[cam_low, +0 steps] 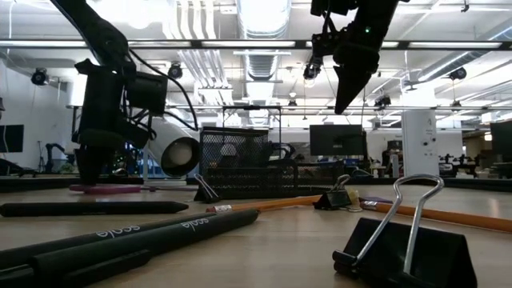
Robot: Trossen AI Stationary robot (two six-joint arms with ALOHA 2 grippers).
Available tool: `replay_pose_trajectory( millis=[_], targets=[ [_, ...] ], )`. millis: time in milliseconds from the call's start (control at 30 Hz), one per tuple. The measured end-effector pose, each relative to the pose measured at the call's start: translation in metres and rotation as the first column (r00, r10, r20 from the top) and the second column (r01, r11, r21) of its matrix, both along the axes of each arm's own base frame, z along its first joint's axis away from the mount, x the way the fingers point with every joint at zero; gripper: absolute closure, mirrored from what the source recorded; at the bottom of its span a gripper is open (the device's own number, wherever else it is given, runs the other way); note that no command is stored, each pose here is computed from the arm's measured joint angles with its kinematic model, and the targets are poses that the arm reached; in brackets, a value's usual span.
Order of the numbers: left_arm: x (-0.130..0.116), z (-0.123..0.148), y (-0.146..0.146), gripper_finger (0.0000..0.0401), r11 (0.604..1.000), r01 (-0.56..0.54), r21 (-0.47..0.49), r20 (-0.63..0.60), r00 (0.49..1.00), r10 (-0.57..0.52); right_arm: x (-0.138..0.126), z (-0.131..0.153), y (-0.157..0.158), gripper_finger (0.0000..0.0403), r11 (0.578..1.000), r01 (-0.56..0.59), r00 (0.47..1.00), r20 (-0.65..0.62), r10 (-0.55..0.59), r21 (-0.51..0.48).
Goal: Pick and place office supplies into organizer
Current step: Put the purple scissors into the black desk organizer
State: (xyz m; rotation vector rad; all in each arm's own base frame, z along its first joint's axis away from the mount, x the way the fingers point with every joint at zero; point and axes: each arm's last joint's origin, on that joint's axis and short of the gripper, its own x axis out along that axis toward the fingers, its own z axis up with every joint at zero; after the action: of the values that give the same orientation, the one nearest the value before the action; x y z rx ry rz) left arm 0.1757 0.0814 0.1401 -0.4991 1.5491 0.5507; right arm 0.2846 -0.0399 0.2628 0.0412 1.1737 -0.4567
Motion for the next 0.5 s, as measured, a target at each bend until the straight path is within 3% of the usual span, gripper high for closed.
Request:
replay_pose_trajectory(
  millis=[367, 500],
  targets=[
    [0.001, 0.007, -0.017, 0.0398, 0.998, 0.066, 0.020, -0.047, 0.997, -0.065, 0.000, 0.000, 0.000, 0.0181, 1.000, -0.001, 1.000, 0.002, 0.001, 0.001],
    [0.001, 0.020, -0.027, 0.0399, 0.994, 0.077, 0.075, -0.031, 0.997, -0.075, 0.001, 0.000, 0.000, 0.0181, 1.000, 0.001, 1.000, 0.013, -0.001, -0.003]
  ],
)
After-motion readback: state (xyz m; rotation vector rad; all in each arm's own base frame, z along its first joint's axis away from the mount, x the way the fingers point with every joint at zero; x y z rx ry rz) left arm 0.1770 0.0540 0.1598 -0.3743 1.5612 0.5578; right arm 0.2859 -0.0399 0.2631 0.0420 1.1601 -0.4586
